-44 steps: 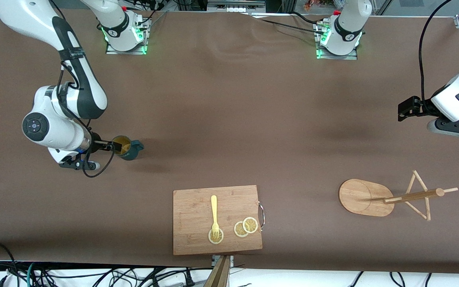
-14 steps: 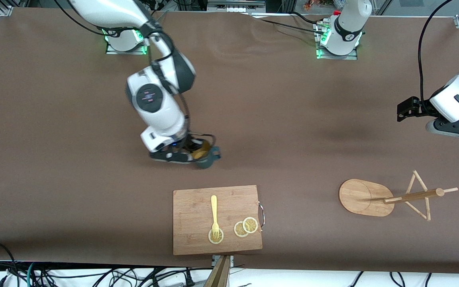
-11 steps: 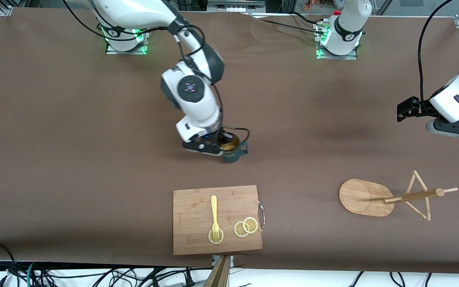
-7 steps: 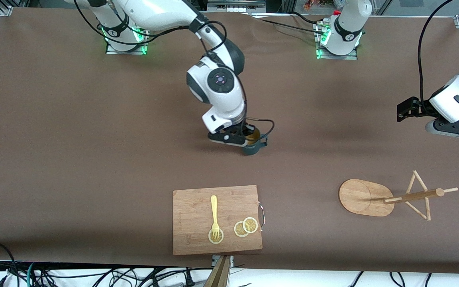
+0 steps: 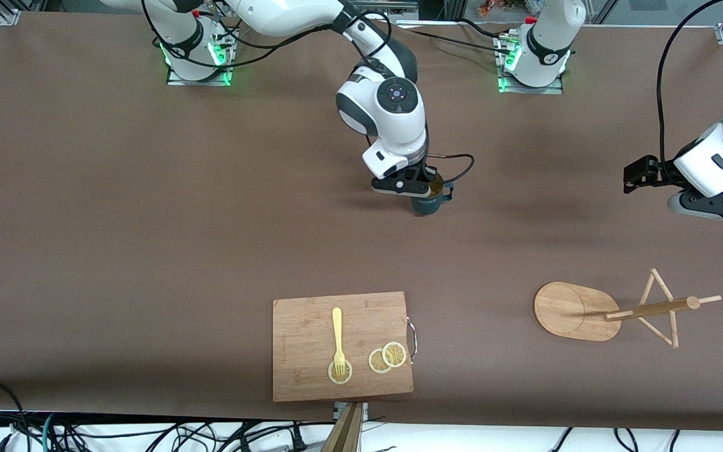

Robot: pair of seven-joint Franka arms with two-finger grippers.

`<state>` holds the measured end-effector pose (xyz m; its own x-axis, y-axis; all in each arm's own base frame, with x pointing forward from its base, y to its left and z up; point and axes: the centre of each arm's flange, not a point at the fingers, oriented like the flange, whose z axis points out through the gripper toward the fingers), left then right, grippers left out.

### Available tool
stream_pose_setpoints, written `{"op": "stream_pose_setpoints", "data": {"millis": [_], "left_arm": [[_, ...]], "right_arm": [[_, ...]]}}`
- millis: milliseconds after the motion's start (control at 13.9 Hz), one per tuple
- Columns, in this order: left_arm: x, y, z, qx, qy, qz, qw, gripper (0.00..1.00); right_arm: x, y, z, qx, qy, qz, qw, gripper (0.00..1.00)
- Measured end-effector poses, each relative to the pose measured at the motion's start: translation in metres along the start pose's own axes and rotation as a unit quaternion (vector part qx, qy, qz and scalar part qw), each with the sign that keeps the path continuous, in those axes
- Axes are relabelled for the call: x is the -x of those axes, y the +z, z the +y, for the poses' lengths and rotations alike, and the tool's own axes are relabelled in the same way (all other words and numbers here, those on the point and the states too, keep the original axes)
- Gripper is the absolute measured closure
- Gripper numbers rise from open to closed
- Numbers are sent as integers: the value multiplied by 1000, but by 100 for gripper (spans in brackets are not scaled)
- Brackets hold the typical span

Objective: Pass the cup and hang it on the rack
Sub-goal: 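Set the mug down with the right gripper while the left gripper approaches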

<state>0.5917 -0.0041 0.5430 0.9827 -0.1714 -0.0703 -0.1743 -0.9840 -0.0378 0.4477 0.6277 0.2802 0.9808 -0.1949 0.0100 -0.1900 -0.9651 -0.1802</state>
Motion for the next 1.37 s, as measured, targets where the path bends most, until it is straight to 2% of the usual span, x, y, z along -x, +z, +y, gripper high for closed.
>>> {"op": "stream_pose_setpoints", "data": {"millis": [216, 505, 865, 1298, 1370], "left_arm": [[0, 0, 0, 0, 0, 0, 1000, 0], [-1, 1, 0, 0, 0, -1, 1000, 0], [-2, 5, -2, 1, -1, -4, 1000, 0], [-20, 53, -5, 9, -1, -43, 999, 0], [-22, 61, -6, 10, -1, -50, 999, 0]], "right_arm": [[13, 16, -8, -10, 2, -9, 1000, 96], [14, 22, -9, -11, 5, -13, 1000, 96], [15, 22, -10, -20, 23, -32, 999, 96], [18, 42, -5, -10, 25, -40, 999, 96], [19, 42, -5, -10, 25, -40, 999, 92]]}}
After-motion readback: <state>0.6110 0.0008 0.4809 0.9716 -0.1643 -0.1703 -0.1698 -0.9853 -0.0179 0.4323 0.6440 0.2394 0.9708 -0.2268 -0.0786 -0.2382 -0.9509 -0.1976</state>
